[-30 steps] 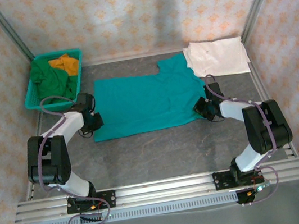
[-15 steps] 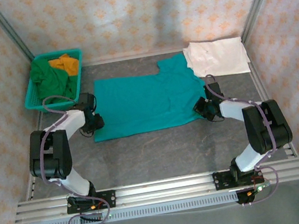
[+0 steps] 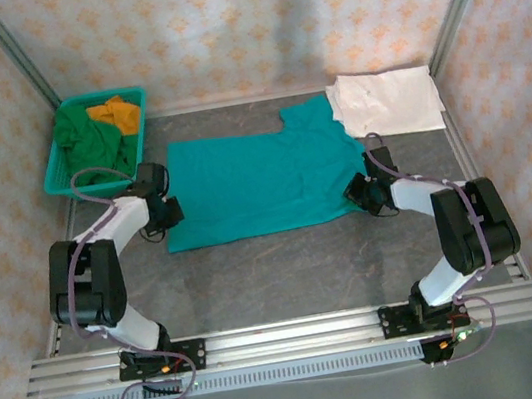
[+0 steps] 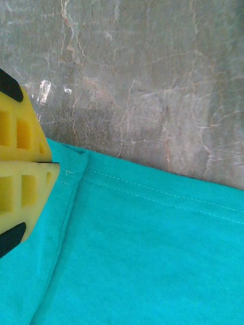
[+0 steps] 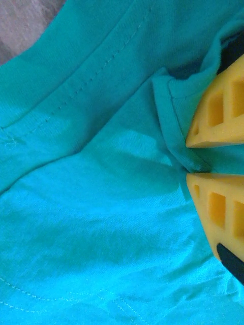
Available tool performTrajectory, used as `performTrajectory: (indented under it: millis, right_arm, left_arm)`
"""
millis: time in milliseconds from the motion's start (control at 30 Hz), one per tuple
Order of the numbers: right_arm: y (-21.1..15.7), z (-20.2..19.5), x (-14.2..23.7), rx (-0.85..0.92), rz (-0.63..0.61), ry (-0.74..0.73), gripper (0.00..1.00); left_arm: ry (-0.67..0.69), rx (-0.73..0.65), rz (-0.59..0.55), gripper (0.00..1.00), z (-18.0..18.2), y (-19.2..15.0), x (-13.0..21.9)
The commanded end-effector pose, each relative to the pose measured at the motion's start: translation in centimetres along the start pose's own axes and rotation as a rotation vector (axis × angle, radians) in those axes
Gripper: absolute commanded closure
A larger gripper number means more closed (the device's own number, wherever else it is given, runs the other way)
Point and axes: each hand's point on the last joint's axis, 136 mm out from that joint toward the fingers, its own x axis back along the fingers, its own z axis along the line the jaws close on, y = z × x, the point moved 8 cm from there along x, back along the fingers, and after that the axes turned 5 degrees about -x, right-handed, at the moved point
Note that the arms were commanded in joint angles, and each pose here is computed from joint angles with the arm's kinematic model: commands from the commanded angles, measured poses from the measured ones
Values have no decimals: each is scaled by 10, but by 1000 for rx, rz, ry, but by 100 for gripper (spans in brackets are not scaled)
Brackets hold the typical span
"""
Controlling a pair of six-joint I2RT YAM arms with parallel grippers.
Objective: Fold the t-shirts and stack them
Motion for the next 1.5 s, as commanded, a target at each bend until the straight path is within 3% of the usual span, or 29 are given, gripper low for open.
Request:
performTrajectory:
  millis: [0,167,233,400,567,700,900,1233,1467]
  right_arm:
    - [4,0,-1,-1,-15,-16,79]
    - [6,2,-1,-4,-19,-13,79]
    - [6,3,-2,-7,-16,-3,79]
    - [5,3,-3,-10,-13,5,79]
    - [5,3,-2,-10,-15,8,79]
    - [4,3,-2,-10,-13,10,79]
    - [4,3,-2,-10,-13,6,79]
    - [7,4,3,-10,-39,0,79]
    - [17,15,13,0,-76,13,80]
  left_arm:
    - [20,5,-45,100,1,7,22]
    - [11,-6,-57,100,0,10,23]
    - [3,-15,-36,70,-3,11,18]
    - [-12,-23,9,55,-8,12,-2]
    - [3,-31,34,58,-9,10,-16]
    - [0,-26,36,87,-9,10,-18]
    - [10,-20,1,99,-7,10,1]
    - [40,-20,-40,100,-1,11,32]
    - [62,-46,-41,100,-3,25,34]
